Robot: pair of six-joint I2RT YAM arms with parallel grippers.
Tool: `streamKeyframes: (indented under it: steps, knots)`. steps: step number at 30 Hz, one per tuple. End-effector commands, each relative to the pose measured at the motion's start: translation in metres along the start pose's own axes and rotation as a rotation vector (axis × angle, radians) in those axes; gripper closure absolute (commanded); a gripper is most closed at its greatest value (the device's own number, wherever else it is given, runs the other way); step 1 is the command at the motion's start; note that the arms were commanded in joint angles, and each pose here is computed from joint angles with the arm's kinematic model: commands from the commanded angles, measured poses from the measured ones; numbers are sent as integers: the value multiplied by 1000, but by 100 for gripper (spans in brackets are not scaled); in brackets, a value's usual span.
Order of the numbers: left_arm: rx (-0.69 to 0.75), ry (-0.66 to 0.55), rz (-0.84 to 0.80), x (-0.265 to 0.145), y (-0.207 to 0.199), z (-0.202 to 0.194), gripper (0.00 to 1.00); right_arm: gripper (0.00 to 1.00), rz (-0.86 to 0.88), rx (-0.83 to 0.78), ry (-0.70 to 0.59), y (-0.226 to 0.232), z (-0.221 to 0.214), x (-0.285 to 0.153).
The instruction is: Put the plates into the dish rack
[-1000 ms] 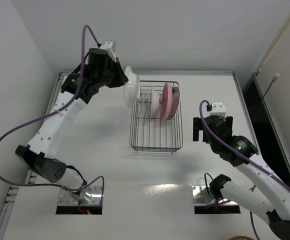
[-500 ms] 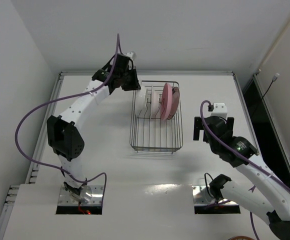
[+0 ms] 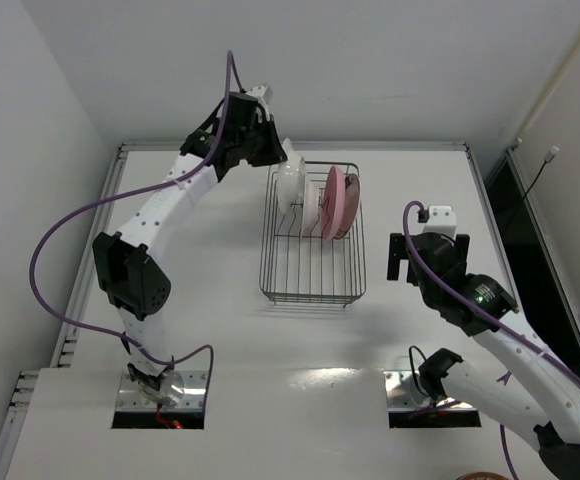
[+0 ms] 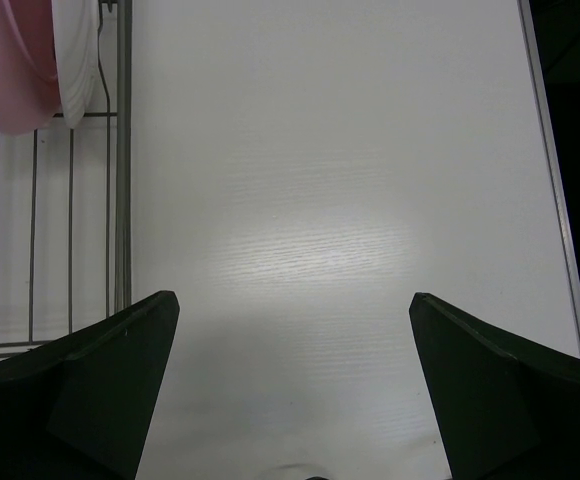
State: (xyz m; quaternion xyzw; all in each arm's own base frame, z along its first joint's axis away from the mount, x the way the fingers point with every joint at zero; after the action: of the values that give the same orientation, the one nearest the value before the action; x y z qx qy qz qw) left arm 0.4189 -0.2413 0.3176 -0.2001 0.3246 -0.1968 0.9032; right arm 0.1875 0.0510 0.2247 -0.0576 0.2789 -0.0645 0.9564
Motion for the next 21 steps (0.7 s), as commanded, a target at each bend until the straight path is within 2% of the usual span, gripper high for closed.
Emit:
streamKeyframes:
  steps: [1, 12, 21]
  knots:
    - [1, -162, -161, -31, -40, 42, 100, 0, -5, 39, -41, 0, 8, 0]
    - [-15, -142, -139, -18, -32, 33, 100, 0, 1, 33, -31, 1, 5, 1]
    - [-18, -84, -92, 3, -14, 9, 100, 0, -1, 28, -24, 2, 4, 3]
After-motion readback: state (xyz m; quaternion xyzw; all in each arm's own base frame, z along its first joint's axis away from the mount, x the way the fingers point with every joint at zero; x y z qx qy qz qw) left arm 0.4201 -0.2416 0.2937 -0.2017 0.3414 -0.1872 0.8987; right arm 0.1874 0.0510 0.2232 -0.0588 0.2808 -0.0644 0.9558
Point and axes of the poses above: each gripper's point midway between its finger pads, its own x axis out along the fingers, its own y axis along the line the jaws close on, z = x × y, the point moved 5 cm from there along -x, back along the fingers, and after that the axes turned 3 degrees about -x, right-handed, at the moved point
